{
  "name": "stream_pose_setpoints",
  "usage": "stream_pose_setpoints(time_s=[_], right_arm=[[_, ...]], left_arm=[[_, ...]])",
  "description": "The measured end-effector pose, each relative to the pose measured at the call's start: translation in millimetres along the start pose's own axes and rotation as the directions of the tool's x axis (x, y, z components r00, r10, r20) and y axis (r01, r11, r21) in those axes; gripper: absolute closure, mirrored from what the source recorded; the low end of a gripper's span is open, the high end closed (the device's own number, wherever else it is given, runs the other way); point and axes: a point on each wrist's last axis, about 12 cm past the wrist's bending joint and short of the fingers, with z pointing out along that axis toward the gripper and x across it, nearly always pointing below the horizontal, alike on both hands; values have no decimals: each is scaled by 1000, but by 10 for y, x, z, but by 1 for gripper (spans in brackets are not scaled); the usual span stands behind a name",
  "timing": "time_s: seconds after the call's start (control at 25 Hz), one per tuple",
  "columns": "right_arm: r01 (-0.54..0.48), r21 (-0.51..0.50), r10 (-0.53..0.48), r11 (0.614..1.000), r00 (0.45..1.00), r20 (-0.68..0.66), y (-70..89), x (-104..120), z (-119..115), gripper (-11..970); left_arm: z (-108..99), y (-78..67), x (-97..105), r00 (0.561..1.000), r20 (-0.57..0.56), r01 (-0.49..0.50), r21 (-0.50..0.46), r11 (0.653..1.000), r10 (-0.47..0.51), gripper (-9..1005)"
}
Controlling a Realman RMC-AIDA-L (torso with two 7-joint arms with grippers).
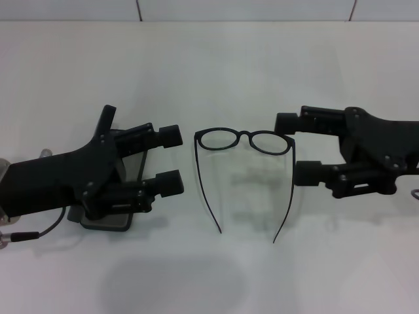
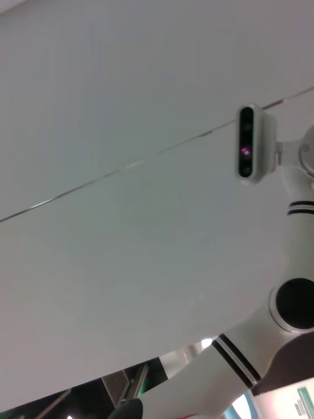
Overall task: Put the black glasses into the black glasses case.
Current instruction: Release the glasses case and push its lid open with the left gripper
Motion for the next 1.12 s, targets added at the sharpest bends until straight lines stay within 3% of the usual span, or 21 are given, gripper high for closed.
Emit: stream_pose_setpoints(time_s=[0.8, 0.96, 1.12], right_arm=[[30, 58, -33, 998, 998, 52, 76, 40, -156, 102], [50, 137, -63, 989, 993, 96, 119, 48, -346, 102], [58, 253, -98, 966, 984, 148, 224, 89, -643, 102]], left_arm=[[8, 33, -47, 1000, 6, 12, -16, 1000, -12, 136], [92, 192, -432, 999, -15, 35, -88, 995, -37, 137], [320, 232, -969, 974, -206, 48, -238, 970, -99, 137]])
